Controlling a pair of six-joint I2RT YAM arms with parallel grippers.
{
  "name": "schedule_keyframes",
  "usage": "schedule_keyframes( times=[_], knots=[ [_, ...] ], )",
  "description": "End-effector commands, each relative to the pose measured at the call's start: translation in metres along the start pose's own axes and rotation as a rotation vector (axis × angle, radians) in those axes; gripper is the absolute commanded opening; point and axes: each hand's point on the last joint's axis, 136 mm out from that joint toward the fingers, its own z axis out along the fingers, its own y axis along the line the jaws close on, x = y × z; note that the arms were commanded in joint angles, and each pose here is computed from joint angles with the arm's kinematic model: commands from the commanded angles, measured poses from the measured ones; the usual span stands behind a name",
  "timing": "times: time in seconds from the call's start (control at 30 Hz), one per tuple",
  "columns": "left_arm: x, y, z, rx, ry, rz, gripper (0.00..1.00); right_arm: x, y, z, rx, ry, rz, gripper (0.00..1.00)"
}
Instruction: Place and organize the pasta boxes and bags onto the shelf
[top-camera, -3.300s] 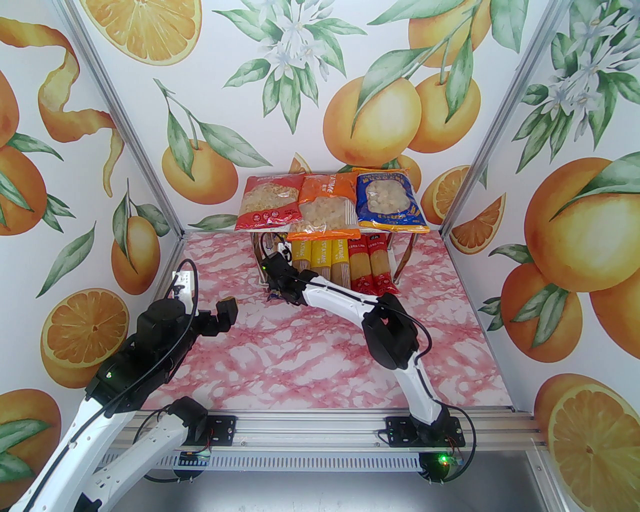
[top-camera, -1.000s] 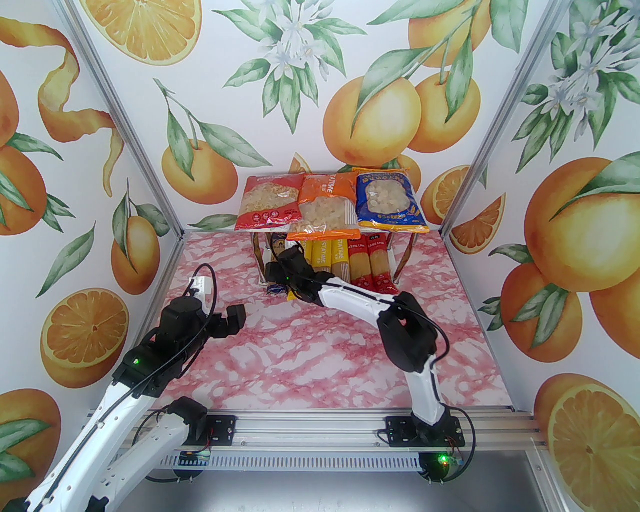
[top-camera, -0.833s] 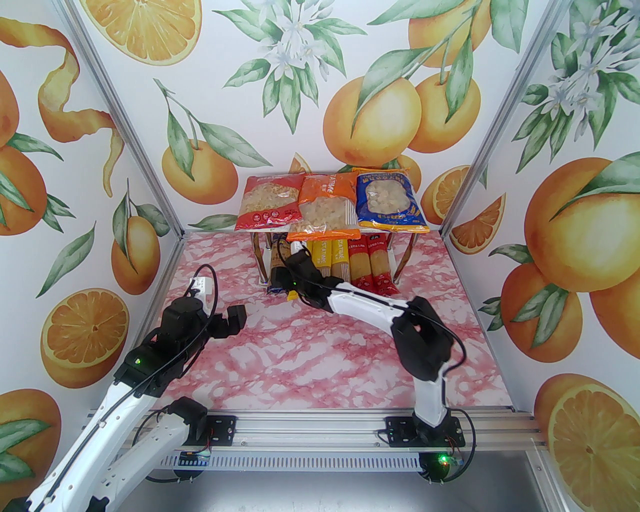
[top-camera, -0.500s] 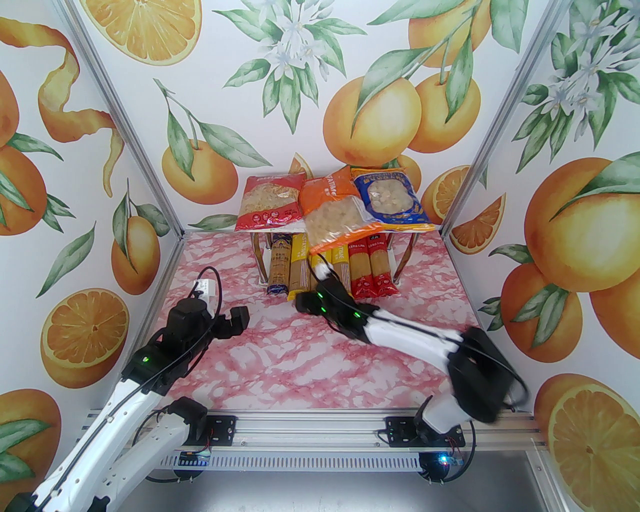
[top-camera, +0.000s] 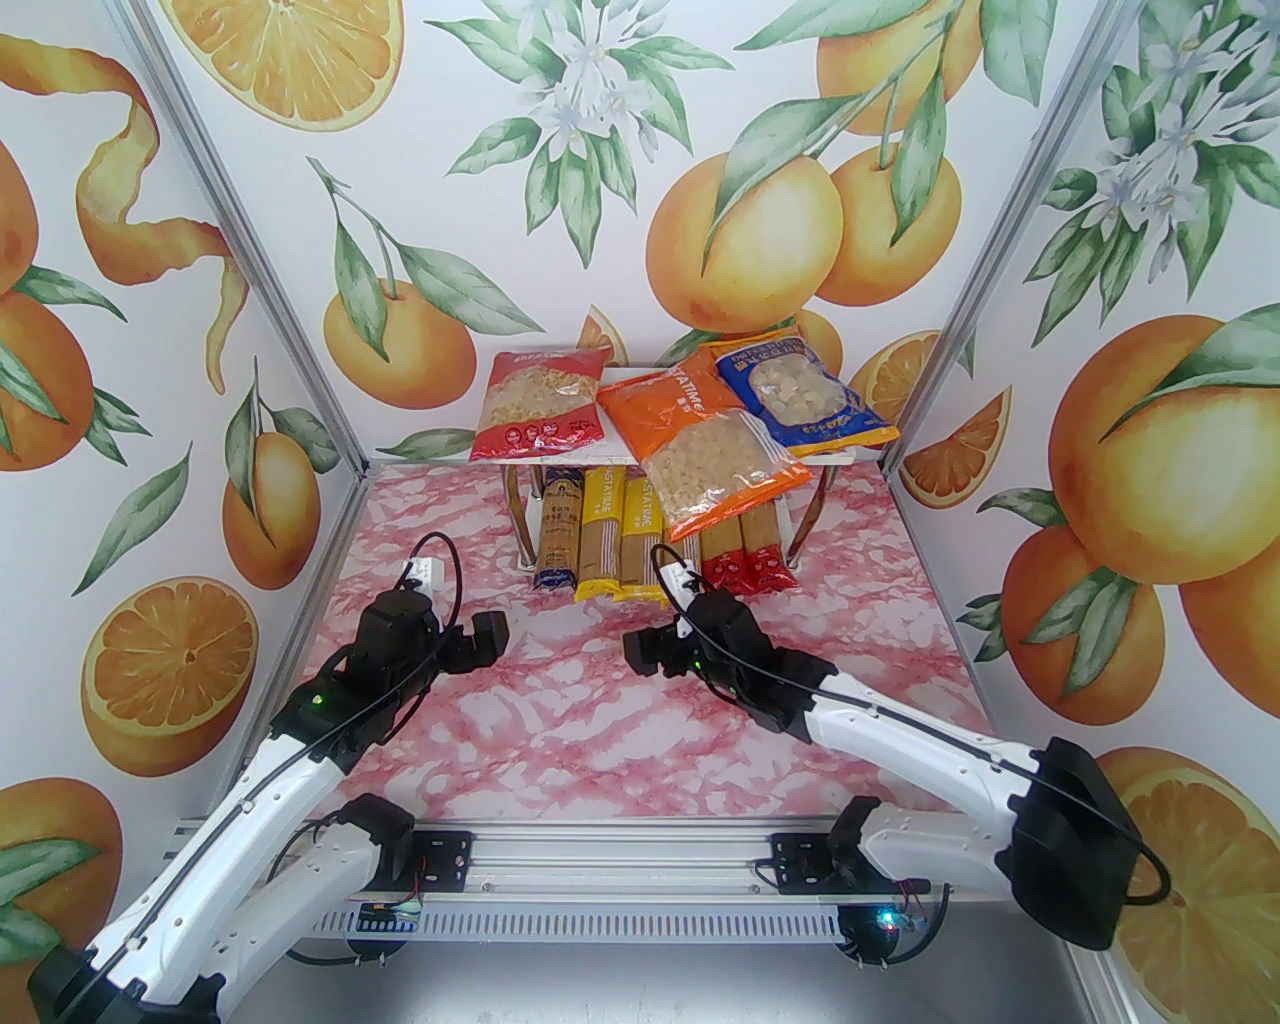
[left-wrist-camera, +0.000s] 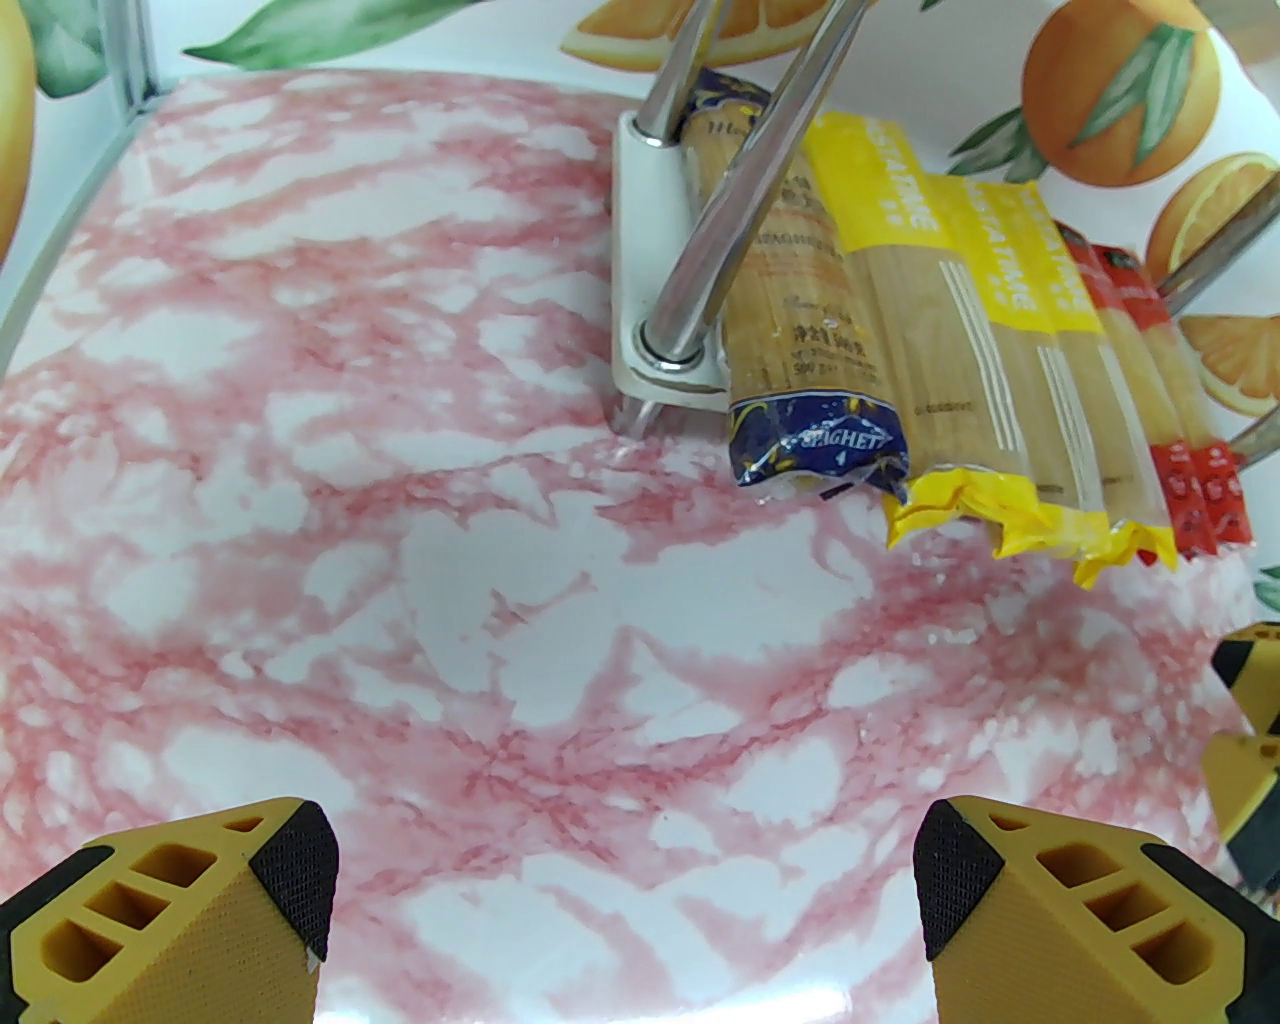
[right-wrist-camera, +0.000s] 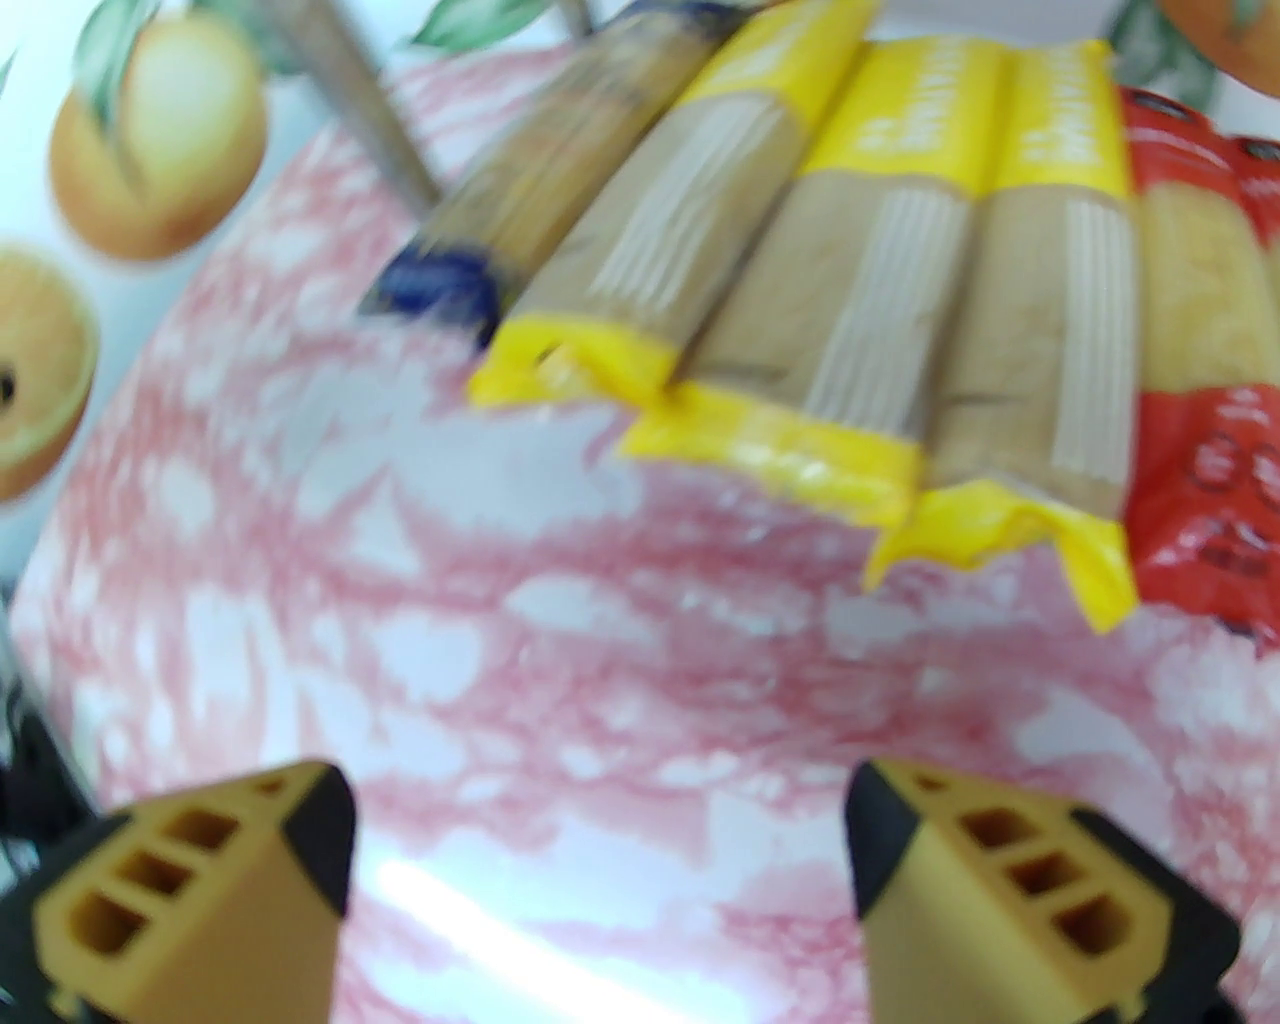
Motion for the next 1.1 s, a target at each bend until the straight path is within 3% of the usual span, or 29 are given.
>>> schedule_keyframes(
  times=[0.0, 0.13, 0.23, 0.5, 0.73, 0.9, 0.97, 1.07],
  knots=[
    [-0.014, -0.002, -0.006, 0.008, -0.047, -0.010, 1.00, 0.003, 0.020, 0.010, -0.104, 0.100, -0.088, 0.86],
    [-0.015, -0.001, -0.008, 0.006, -0.053, -0.008, 1.00, 0.008, 0.026, 0.024, -0.132, 0.175, -0.121, 0.86],
    [-0.015, -0.001, -0.009, 0.004, -0.053, 0.000, 1.00, 0.003, 0.008, 0.032, -0.038, 0.158, -0.138, 0.86],
    [-0.015, 0.003, -0.013, -0.008, -0.056, -0.002, 1.00, 0.012, -0.015, 0.026, 0.013, 0.227, -0.201, 0.86],
    [-0.016, 0.002, -0.012, -0.009, -0.053, 0.001, 1.00, 0.071, 0.013, 0.000, -0.219, 0.375, -0.197, 0.84],
    [-0.021, -0.001, -0.011, -0.002, -0.056, 0.001, 1.00, 0.077, 0.039, -0.013, -0.335, 0.415, -0.215, 0.80],
    [-0.021, -0.001, -0.011, 0.000, -0.055, 0.001, 1.00, 0.070, 0.043, -0.018, -0.339, 0.392, -0.190, 0.76],
    [-0.021, 0.001, -0.012, -0.007, -0.057, 0.002, 1.00, 0.035, 0.056, -0.043, -0.377, 0.173, -0.147, 0.77]
  ],
)
